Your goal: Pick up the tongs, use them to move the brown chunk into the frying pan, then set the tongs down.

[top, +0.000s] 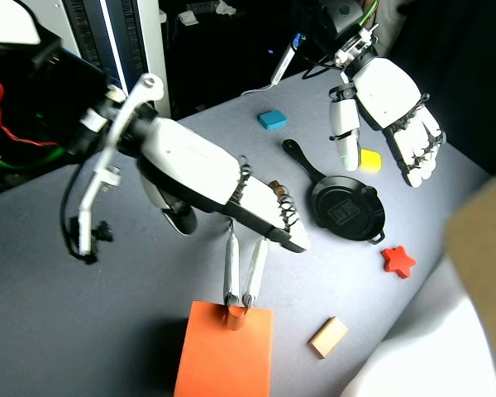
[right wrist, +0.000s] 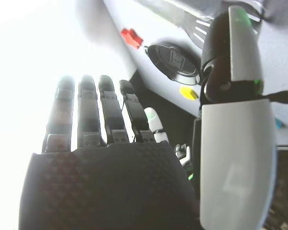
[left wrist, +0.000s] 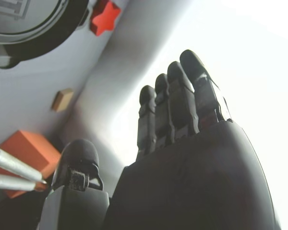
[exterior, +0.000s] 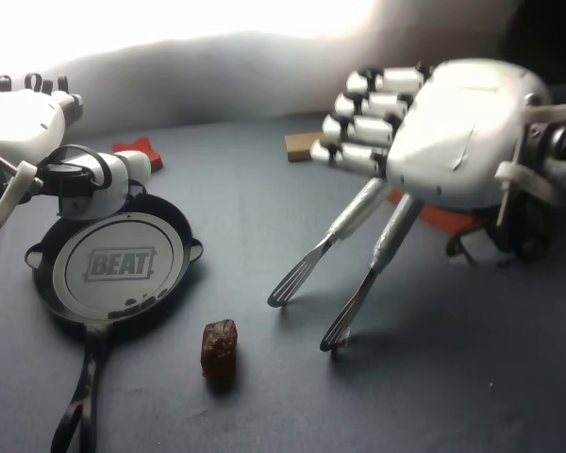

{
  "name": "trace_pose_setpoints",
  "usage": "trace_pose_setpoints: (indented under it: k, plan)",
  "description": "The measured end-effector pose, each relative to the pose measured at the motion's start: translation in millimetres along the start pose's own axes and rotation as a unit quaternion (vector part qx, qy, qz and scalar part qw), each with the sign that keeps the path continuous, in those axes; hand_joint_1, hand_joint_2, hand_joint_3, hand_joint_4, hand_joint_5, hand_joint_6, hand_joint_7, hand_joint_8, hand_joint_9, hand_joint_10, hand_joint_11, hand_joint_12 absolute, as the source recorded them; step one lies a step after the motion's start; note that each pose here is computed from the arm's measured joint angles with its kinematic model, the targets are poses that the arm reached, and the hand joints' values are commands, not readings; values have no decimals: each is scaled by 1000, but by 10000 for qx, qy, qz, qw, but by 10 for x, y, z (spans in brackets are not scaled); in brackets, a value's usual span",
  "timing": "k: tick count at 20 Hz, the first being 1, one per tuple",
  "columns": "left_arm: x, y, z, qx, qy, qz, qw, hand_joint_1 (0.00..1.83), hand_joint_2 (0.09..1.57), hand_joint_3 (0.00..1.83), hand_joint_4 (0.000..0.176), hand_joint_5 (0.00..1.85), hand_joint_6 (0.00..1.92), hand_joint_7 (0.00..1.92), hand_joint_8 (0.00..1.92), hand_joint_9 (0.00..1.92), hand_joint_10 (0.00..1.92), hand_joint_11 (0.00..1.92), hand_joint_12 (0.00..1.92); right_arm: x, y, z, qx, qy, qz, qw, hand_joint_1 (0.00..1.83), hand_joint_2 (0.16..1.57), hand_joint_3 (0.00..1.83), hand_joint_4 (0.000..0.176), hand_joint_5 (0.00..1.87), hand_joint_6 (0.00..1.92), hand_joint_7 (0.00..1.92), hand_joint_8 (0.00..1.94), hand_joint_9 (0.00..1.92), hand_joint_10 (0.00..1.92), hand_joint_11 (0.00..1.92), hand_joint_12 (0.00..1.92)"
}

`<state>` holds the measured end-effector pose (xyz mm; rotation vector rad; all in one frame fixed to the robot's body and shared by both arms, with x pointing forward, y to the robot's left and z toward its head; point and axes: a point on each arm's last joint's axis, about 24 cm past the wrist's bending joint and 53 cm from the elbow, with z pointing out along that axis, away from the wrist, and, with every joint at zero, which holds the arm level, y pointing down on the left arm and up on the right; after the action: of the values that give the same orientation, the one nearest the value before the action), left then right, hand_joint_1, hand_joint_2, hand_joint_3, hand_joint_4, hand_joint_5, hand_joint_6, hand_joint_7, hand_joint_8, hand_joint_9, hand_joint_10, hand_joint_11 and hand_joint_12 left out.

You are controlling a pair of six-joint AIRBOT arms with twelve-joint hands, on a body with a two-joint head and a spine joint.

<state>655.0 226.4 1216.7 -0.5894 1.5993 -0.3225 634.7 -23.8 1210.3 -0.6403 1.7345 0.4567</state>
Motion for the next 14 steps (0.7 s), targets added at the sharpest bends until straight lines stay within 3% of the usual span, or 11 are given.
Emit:
trace_pose_setpoints:
  k: [3, 5, 7, 8, 10, 14]
  plan:
    - [52, 63, -4, -140, 108, -96, 9998, 41, 1293, 0, 0, 218, 1, 215, 2, 201, 3, 0, 659, 8, -66, 12, 173, 77, -154, 9997, 1016, 897, 0, 0, 0, 0, 0, 0, 0, 0, 0, 0]
    - [30, 41, -7, -133, 95, -155, 9997, 9, 1302, 2, 0, 202, 3, 202, 3, 185, 4, 0, 614, 14, -99, 5, 242, 187, -44, 9995, 1016, 893, 0, 0, 0, 0, 0, 0, 0, 0, 0, 0]
    - [11, -3, -23, -65, 50, -130, 9999, 28, 1302, 1, 0, 213, 4, 211, 3, 194, 5, 0, 670, 80, -108, 20, 267, 359, -92, 9990, 1051, 875, 0, 0, 0, 0, 0, 0, 0, 0, 0, 0]
    - [48, -24, -81, -62, 103, -98, 9999, 44, 1299, 0, 0, 220, 5, 219, 4, 200, 6, 0, 695, 188, -170, 64, 345, 635, -44, 9974, 1043, 870, 0, 0, 0, 0, 0, 0, 0, 0, 0, 0]
    - [60, -24, -100, -68, 127, -88, 9999, 8, 1304, 1, 0, 205, 4, 218, 2, 193, 2, 0, 634, 202, -224, 113, 416, 747, 44, 9963, 1032, 868, 0, 0, 0, 0, 0, 0, 0, 0, 0, 0]
    - [10, 20, -100, -128, 53, -52, 9999, 0, 1297, 0, 0, 197, 1, 201, 3, 177, 3, 0, 552, 42, -368, 263, 571, 735, -8, 9957, 1015, 874, 0, 0, 0, 0, 0, 0, 0, 0, 0, 0]
